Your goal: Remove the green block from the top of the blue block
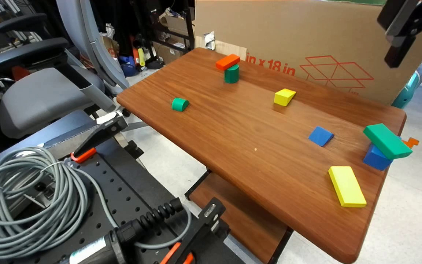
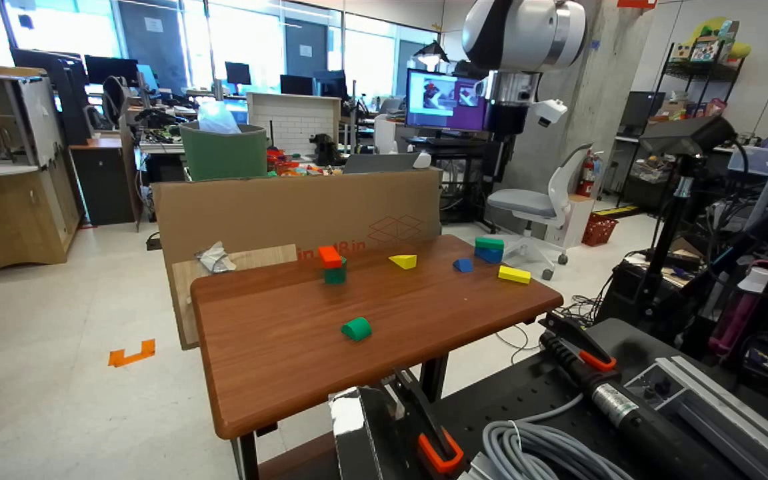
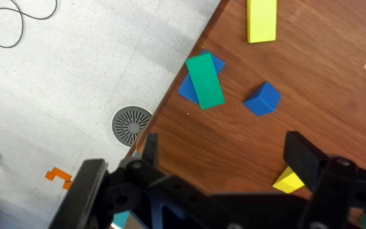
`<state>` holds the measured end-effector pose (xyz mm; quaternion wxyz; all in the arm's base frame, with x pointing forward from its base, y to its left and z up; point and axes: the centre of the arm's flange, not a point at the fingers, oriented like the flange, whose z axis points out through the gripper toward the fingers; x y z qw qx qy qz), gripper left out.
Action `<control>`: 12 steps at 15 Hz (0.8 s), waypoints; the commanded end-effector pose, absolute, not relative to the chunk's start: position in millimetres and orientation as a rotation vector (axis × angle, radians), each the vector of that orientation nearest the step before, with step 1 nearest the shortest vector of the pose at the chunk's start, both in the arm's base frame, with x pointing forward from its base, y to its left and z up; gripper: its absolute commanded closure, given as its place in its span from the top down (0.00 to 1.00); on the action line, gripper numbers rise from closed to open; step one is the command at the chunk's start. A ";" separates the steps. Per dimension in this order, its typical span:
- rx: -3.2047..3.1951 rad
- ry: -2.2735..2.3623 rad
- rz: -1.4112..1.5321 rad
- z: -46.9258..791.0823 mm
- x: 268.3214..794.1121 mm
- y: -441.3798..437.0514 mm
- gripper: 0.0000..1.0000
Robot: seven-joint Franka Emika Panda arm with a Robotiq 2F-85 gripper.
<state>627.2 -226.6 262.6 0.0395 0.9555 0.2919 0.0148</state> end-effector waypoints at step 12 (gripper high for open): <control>2.836 1.056 -0.246 175.7 646.4 -239.3 1.00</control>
